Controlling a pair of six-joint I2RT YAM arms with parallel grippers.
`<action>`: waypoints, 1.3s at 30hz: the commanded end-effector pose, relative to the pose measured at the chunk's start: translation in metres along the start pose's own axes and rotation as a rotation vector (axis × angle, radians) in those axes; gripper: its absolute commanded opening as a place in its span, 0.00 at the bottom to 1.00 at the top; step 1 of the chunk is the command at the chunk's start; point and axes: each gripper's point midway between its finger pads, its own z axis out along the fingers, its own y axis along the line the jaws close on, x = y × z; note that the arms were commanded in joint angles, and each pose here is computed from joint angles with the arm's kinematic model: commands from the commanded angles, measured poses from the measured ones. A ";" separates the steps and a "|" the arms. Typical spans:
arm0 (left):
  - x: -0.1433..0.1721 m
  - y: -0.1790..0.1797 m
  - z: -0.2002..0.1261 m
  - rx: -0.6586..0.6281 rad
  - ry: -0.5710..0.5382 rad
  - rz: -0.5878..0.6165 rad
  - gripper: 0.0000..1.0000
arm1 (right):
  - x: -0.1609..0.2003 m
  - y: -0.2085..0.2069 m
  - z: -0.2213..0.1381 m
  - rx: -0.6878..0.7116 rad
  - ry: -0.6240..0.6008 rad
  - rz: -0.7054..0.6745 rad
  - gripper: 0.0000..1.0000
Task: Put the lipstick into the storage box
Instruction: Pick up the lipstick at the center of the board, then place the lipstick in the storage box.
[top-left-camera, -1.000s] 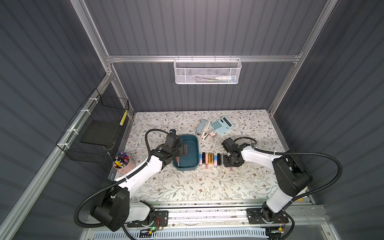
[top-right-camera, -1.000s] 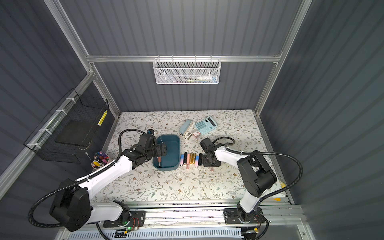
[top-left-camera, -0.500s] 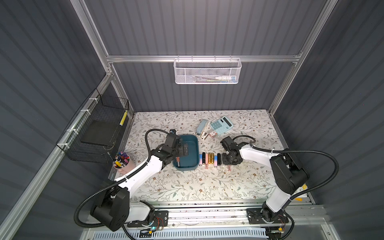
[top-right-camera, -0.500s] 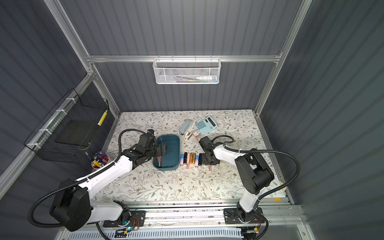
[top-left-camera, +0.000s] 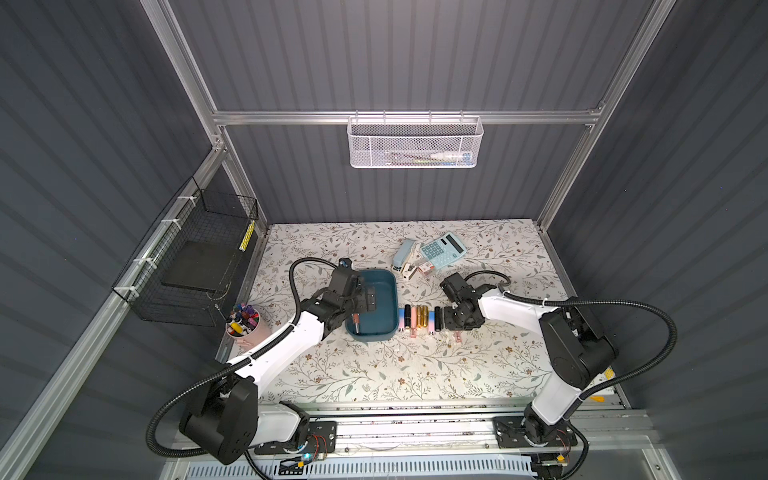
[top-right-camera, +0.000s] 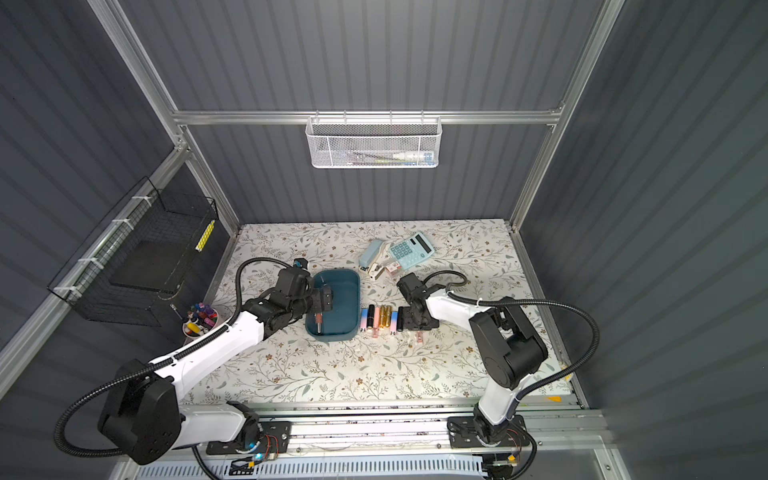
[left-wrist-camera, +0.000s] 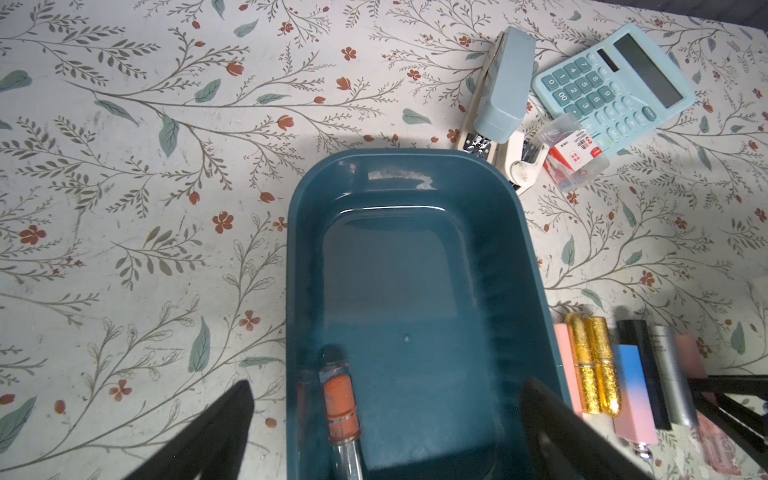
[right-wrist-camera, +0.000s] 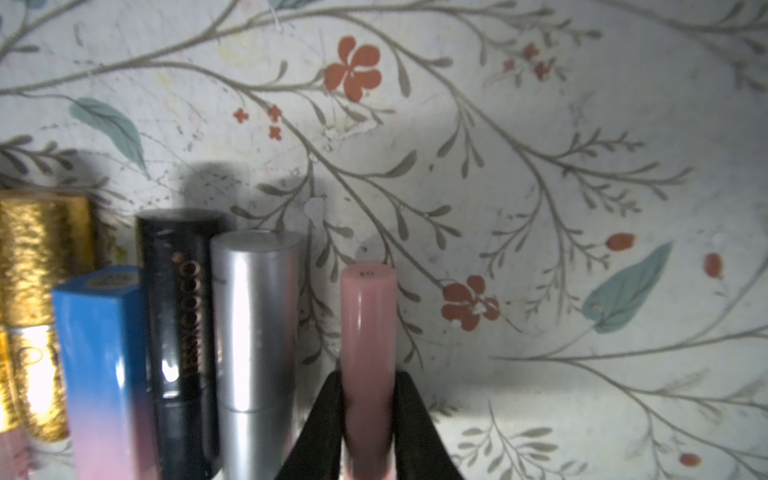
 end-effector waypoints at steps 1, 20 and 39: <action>0.001 0.007 -0.006 -0.020 -0.003 0.001 1.00 | 0.004 -0.004 -0.010 0.027 0.021 -0.023 0.23; 0.002 0.012 -0.010 -0.047 -0.001 0.023 1.00 | -0.038 0.030 -0.062 -0.012 -0.089 -0.097 0.24; 0.017 0.027 -0.033 -0.071 0.000 0.015 1.00 | -0.079 0.149 -0.112 -0.209 -0.233 -0.280 0.25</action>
